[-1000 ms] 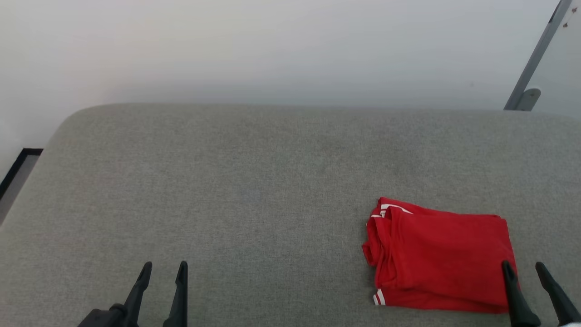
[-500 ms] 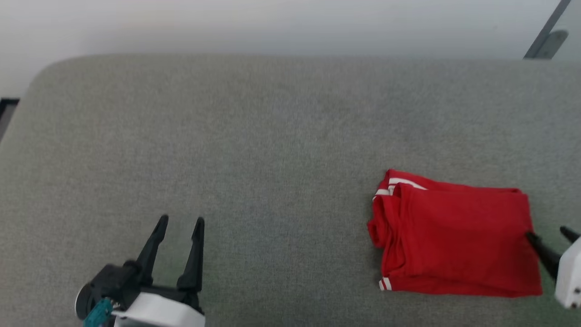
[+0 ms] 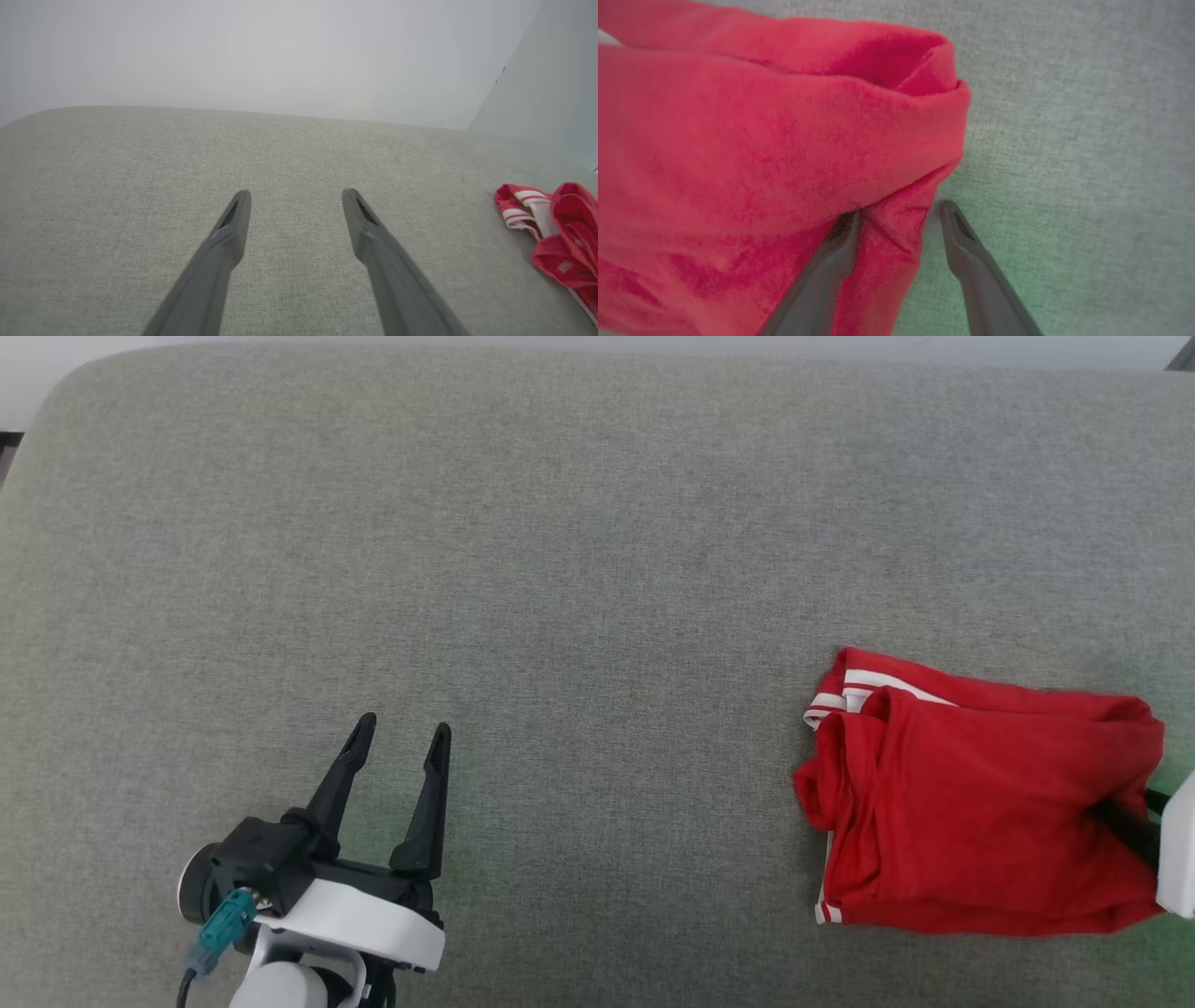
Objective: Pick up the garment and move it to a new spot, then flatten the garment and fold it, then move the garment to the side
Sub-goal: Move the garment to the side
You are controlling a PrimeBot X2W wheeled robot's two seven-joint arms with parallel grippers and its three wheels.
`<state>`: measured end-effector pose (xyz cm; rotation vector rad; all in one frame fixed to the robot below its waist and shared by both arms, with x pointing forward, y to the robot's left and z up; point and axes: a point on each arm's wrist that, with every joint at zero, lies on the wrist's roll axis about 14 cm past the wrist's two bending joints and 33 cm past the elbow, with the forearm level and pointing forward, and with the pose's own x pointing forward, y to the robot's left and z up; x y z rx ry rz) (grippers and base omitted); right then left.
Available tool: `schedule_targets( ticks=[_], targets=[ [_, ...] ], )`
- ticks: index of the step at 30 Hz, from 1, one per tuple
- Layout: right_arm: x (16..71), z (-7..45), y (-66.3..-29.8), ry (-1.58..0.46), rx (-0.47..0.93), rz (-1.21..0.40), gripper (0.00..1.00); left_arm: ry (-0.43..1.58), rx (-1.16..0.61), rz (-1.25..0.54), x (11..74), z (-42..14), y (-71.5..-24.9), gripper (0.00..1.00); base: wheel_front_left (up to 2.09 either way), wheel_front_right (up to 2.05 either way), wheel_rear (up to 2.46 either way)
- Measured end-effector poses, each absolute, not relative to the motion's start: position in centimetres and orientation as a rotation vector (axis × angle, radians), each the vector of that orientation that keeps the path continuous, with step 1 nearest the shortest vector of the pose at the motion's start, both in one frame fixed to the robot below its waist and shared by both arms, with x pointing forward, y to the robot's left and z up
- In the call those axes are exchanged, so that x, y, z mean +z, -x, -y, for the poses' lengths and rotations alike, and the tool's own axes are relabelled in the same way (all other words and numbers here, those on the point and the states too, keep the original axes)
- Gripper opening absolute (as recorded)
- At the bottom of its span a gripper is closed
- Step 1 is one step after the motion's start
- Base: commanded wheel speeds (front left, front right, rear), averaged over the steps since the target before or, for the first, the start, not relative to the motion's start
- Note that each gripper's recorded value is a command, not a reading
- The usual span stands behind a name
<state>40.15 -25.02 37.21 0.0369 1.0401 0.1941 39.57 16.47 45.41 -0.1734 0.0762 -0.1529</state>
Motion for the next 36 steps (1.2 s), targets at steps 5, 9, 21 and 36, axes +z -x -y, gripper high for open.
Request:
schedule_targets(
  ticks=[5,9,21,36],
  targets=[
    [37.6,25.3,-40.4,-0.076,0.172,-0.991,0.0,0.164,-0.187,-0.077,45.3,-15.7,-40.1,1.0,0.0,0.0,0.0],
    [39.1,28.1,-40.6,-0.095,0.087,-0.914,0.0,0.161,-0.251,-0.062,45.7,-13.7,-41.0,1.0,0.0,0.0,0.0],
    [46.4,43.6,-41.7,0.005,-0.329,-0.637,0.0,0.145,-0.512,0.063,48.7,-6.5,-47.3,1.0,0.0,0.0,0.0],
    [46.5,52.1,-45.4,0.097,-0.609,-0.502,0.0,0.132,-0.599,0.113,47.2,-4.3,-54.1,1.0,0.0,0.0,0.0]
  ],
)
